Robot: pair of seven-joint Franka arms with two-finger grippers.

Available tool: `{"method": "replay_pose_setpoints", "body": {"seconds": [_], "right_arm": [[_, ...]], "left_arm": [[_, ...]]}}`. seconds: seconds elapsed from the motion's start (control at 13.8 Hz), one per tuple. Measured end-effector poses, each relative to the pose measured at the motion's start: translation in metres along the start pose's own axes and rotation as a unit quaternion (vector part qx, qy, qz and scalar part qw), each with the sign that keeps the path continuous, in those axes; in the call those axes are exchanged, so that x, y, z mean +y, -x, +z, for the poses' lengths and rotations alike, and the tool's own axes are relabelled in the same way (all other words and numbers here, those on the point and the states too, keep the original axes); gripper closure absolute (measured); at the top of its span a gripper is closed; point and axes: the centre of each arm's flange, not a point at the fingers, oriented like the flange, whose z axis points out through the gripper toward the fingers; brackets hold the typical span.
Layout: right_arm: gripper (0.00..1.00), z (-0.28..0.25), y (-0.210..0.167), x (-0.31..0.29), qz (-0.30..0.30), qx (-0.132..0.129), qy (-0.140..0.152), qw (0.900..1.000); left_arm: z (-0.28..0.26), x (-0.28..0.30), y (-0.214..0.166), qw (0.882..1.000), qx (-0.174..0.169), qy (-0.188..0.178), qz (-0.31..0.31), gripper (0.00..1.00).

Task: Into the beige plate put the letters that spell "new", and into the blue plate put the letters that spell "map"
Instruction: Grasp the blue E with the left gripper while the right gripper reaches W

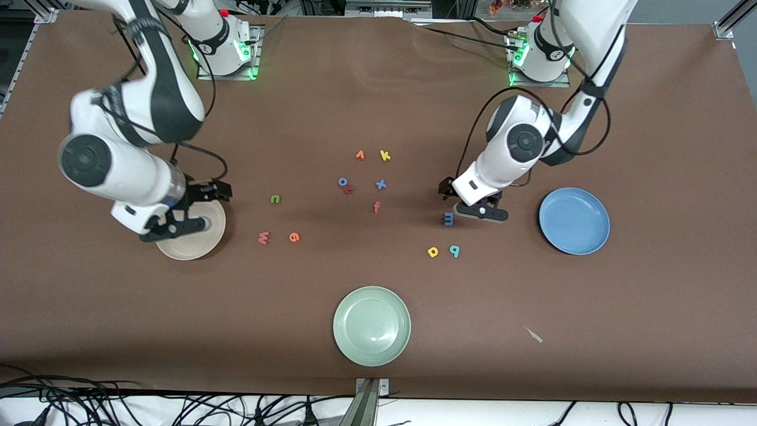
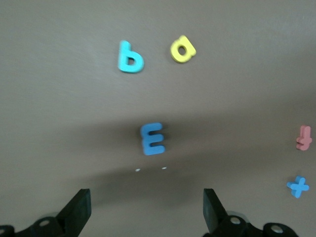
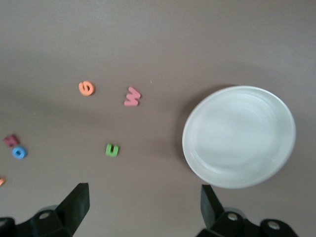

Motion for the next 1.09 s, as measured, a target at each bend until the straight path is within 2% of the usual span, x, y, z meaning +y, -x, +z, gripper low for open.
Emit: {"method": "replay_pose_setpoints", "body": {"seconds": [0.14,0.36,0.65,1.01,1.09], "right_arm": [[0.00,0.035,-0.016,-0.008,0.032,0.006,-0.001,0.999],[0.00,0.073,-0.024,-0.027,0.077,0.024,-0.002,0.997],[0.00,0.138,-0.010,-0.024,0.117,0.075,-0.011,0.990],[0.00,0.177,0.003,-0.029,0.172,0.071,-0.014,0.982],[0.00,0.180,0.003,-0.031,0.182,0.070,-0.015,0.981]], "left_arm": [[0.022,-0.003,0.001,1.000,-0.007,-0.009,-0.001,0.00],[0.038,-0.007,-0.011,1.000,0.003,-0.016,-0.004,0.00],[0.046,-0.006,-0.038,1.000,0.019,-0.021,-0.006,0.00],[0.070,0.005,-0.032,0.999,0.007,-0.031,0.006,0.03],[0.070,0.004,-0.032,0.999,0.007,-0.032,0.005,0.12]]}}
